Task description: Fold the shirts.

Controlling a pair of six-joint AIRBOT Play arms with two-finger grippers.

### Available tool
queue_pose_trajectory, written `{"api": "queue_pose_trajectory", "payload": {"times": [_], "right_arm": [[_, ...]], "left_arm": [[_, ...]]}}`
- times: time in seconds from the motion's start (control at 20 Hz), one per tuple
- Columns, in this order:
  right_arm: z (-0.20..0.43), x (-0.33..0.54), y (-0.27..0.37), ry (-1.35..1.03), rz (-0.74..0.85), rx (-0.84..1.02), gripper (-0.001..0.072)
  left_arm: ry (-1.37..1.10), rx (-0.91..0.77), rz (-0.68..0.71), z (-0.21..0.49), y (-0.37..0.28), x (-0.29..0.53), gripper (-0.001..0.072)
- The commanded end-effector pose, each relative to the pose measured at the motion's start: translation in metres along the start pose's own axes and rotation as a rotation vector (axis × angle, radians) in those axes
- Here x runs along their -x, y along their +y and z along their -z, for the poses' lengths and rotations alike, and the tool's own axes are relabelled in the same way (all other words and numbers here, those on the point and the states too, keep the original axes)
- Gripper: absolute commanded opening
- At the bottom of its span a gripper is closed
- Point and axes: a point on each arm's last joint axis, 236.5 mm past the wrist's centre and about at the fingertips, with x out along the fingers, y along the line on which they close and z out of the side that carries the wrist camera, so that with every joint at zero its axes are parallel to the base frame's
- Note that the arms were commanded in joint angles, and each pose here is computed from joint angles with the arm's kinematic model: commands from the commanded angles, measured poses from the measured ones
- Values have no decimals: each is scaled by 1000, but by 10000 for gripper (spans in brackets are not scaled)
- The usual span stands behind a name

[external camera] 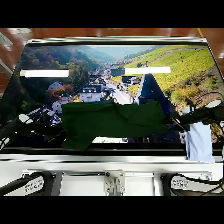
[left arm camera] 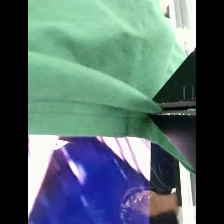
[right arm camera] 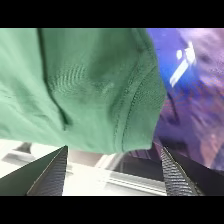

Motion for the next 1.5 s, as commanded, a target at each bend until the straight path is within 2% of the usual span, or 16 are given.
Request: {"api": "queue_pose_trajectory", "payload": {"times": [0.0, 0.15, 0.2, 0.25, 0.3, 0.45, 0.55, 0.65, 0.75, 0.85, 0.95, 1.15, 1.3, 1.45], "right_arm": [[7, -27, 3, 62, 21, 33, 685], [4, -43, 4, 70, 53, 40, 669], [2, -45, 4, 63, 57, 41, 466], [-1, -44, 5, 49, 57, 37, 135], [-3, -42, 7, 42, 50, 31, 56], [-14, -10, 35, -26, 24, 160, 56], [-30, 43, 71, -159, 20, 300, 56], [-46, 129, 121, -394, 48, 446, 55], [-37, 238, 179, -699, 87, 580, 55], [-2, 340, 230, -1015, 134, 692, 55], [45, 407, 260, -1240, 151, 704, 55], [124, 448, 285, -1416, 151, 754, 55], [162, 455, 276, -1467, 213, 737, 55], [178, 447, 246, -1420, 337, 677, 55]], "left_arm": [[34, -39, 6, 9, -2, 1, 32], [19, -61, 10, 8, -5, 5, 32], [12, -69, 12, 6, -6, 6, 32], [1, -77, 14, 4, -8, 9, 32], [-20, -92, 18, -2, -13, 14, 32], [-197, -248, 47, -39, -50, 64, 31], [-420, -431, 72, -68, -101, 140, 30], [-712, -601, 105, -75, -166, 254, 30], [-1021, -725, 146, -46, -223, 379, 31], [-1305, -839, 179, 11, -264, 483, 31], [-1520, -915, 183, 73, -281, 552, 31], [-1668, -894, 170, 135, -271, 589, 31], [-1722, -911, 159, 170, -264, 596, 31], [-1664, -901, 31, 176, -241, 579, 31]]}}
